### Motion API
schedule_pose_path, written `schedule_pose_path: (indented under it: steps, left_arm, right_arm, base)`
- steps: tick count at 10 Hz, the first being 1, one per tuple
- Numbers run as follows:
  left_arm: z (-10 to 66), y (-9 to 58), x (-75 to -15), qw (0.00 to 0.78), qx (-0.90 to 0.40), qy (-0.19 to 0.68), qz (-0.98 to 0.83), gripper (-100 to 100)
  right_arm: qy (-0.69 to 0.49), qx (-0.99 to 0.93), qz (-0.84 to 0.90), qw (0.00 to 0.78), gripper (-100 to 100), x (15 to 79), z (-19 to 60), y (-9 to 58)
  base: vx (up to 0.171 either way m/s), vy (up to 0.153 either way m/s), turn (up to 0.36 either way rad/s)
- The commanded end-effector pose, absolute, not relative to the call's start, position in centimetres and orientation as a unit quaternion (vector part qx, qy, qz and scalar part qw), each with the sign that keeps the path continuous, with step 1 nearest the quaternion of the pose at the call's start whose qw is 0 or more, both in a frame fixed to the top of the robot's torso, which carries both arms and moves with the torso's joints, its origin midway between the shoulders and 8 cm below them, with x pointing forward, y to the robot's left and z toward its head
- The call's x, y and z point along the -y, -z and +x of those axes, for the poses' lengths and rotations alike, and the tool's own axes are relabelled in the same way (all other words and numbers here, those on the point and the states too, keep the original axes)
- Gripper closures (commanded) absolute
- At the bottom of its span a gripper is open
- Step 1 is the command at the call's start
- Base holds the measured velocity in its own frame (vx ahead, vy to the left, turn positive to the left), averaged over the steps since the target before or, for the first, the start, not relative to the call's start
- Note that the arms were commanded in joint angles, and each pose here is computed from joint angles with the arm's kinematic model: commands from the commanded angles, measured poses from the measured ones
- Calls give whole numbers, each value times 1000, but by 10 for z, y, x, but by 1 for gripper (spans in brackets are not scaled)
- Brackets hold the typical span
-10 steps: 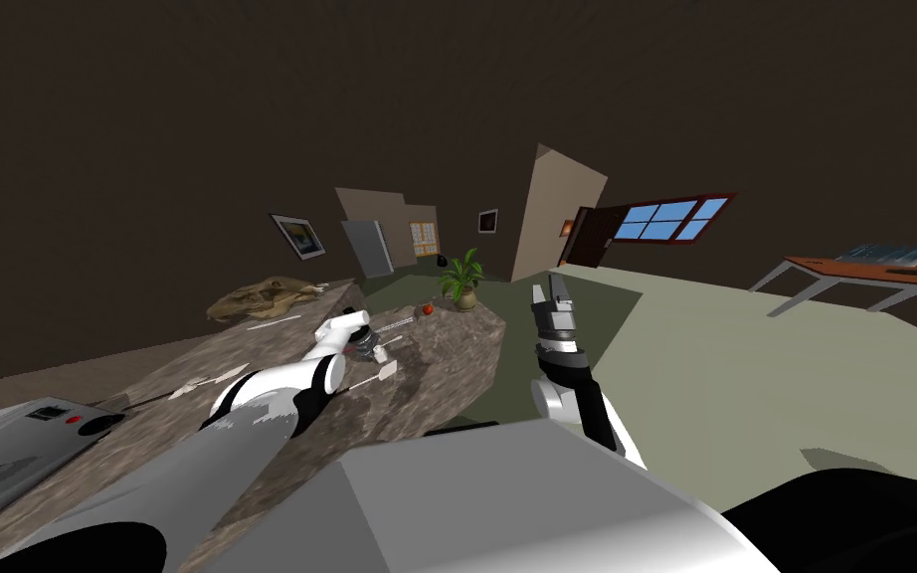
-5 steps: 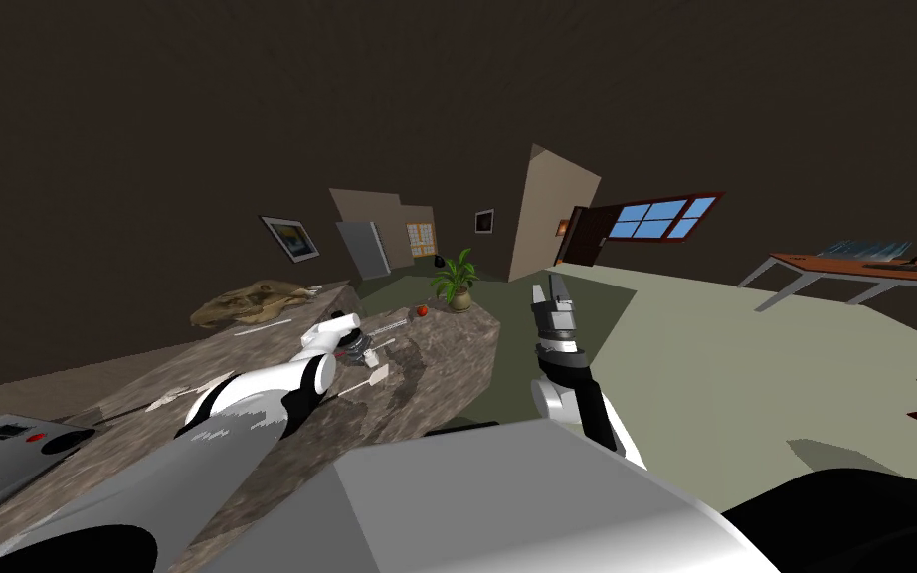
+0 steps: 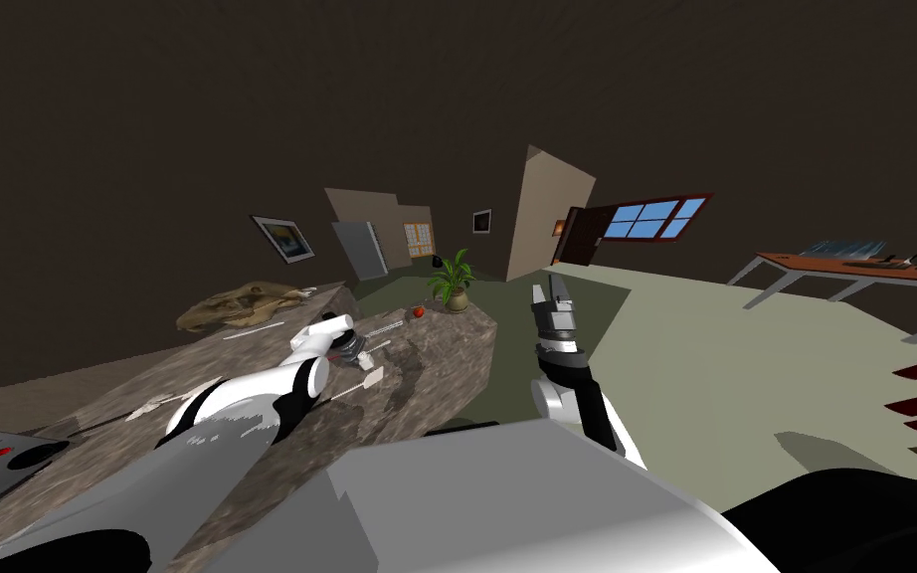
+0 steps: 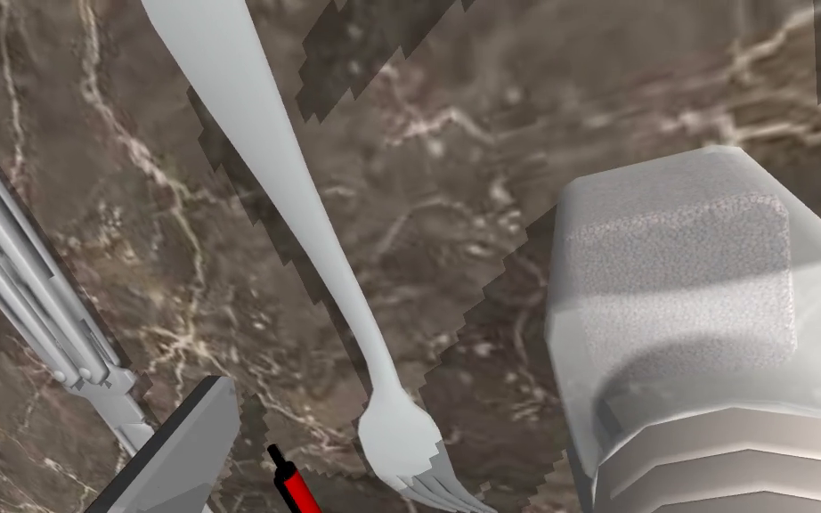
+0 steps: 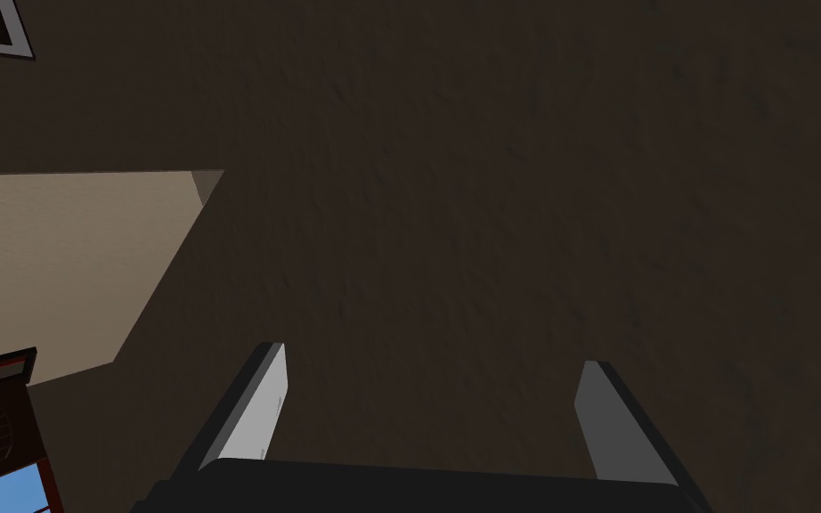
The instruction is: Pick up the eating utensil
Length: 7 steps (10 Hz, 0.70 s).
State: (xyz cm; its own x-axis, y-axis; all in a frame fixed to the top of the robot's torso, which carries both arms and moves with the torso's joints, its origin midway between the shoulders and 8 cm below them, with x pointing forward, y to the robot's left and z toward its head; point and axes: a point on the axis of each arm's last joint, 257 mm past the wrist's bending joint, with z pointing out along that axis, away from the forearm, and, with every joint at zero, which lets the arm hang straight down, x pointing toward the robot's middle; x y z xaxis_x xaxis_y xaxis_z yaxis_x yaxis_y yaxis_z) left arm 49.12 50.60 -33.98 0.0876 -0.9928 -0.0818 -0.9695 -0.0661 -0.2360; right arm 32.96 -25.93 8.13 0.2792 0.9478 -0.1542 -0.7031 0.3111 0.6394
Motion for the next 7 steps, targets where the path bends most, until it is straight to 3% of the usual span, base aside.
schedule_pose_path:
  steps: [1, 3, 4, 7]
  left_arm:
    - [486, 345, -505, 107, -672, 47, -731, -100]
    - [479, 345, -517, 109, -668, 47, -735, -100]
    - [479, 345, -519, 109, -669, 47, -734, 100]
    - [480, 344, -518, 110, -667, 48, -735, 100]
  right_arm:
    - [-539, -264, 232, 765, 0, 259, 330, -81]
    - [-539, -264, 232, 765, 0, 259, 330, -81]
    - [-539, -264, 232, 765, 0, 259, 330, -81]
    - [-539, -264, 232, 765, 0, 259, 330, -81]
  base:
    - [-2, 7, -1]
    - [11, -38, -59]
    - [0, 0, 0]
    - [2, 0, -2]
